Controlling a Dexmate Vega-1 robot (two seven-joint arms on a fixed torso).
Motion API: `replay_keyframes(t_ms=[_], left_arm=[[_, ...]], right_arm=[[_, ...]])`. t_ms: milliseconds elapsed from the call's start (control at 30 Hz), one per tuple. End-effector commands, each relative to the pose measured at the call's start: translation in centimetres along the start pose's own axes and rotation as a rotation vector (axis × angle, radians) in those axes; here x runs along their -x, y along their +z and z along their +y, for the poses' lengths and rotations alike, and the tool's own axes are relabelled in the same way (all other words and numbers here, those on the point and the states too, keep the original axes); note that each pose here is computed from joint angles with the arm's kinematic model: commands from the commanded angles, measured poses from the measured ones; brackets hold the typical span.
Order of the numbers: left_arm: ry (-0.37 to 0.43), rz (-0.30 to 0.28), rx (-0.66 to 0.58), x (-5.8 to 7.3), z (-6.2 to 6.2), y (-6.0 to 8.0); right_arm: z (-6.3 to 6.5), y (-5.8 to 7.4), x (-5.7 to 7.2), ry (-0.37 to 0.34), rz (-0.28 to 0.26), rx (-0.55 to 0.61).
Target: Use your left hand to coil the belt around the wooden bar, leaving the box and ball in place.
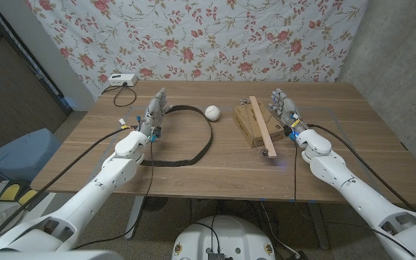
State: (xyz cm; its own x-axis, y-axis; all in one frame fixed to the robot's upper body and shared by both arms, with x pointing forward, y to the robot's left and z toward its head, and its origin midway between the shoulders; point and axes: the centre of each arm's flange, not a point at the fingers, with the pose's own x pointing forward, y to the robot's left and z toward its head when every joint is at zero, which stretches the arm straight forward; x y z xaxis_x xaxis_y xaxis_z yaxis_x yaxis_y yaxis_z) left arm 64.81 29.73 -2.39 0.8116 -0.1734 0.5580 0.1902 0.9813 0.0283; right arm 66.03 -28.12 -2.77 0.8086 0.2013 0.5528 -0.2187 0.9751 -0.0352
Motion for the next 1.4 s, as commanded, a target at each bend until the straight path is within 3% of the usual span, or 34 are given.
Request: replay_keyframes(t_ms=[33, 300, 533, 767, 1400], left_arm=[[0.001, -0.012, -0.026, -0.3, 0.2, 1.0], [-0.009, -0.007, -0.033, -1.0, -0.4, 1.1], [-0.015, 0.004, -0.036, -1.0, -0.9, 0.9], [-0.025, 0.008, -0.033, -0.8, -1.3, 0.6], [-0.066, 0.007, -0.041, -1.1, -2.5, 0.9]], right_arm=[[0.4, -0.5, -0.3, 0.024, 0.022, 0.042], [-0.1, 1.1, 0.1, 0.026, 0.015, 0.129], [-0.3, 2.8, 1.2, 0.024, 0.036, 0.247], [-0.3, 4.5, 3.1, 0.027, 0.070, 0.374], [-0.1, 6.3, 7.5, 0.032, 0.191, 0.592]])
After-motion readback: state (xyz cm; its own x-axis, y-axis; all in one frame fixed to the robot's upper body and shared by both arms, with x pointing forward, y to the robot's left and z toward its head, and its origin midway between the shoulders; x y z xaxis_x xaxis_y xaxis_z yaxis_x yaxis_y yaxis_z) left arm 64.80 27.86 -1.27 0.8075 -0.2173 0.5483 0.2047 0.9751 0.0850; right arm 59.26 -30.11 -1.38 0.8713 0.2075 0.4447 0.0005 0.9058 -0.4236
